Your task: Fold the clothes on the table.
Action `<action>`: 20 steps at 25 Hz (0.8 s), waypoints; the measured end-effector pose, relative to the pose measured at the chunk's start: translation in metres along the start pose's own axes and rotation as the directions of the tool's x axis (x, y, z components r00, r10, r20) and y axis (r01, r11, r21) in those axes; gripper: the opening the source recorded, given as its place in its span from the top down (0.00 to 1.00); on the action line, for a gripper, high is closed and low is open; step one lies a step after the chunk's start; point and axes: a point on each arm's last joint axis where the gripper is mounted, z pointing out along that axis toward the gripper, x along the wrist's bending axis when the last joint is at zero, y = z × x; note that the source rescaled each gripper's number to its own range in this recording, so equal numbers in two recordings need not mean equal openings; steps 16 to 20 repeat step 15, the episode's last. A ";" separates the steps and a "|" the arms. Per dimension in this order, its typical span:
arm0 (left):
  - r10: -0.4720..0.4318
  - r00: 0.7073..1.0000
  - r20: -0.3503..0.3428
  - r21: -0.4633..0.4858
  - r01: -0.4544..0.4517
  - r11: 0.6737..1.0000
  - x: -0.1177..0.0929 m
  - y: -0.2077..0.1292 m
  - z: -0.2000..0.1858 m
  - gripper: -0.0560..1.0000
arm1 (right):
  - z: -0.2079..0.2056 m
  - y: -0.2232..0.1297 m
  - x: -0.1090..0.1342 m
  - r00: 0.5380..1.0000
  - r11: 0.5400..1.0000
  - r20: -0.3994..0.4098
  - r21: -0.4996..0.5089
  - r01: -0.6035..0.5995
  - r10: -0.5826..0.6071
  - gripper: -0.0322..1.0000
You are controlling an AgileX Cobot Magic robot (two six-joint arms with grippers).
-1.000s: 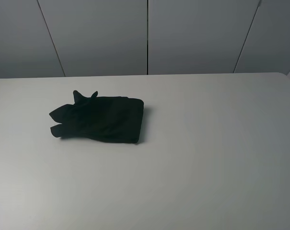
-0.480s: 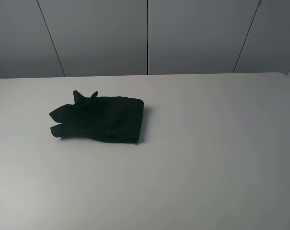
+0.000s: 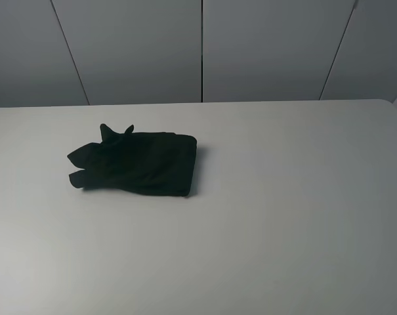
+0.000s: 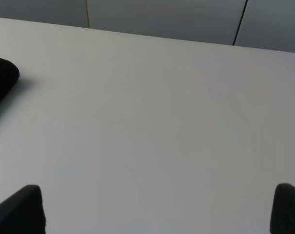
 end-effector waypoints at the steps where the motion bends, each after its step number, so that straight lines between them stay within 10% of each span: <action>1: 0.000 1.000 0.000 0.000 0.000 1.000 0.000 0.000 0.000 0.01 | 0.000 0.000 0.000 1.000 1.000 0.000 0.000 0.000 0.000 0.00; 20: 0.051 0.999 0.000 0.000 -0.051 0.999 0.000 0.000 0.000 0.01 | 0.000 0.000 0.000 1.000 1.000 -0.004 -0.001 -0.004 0.004 0.00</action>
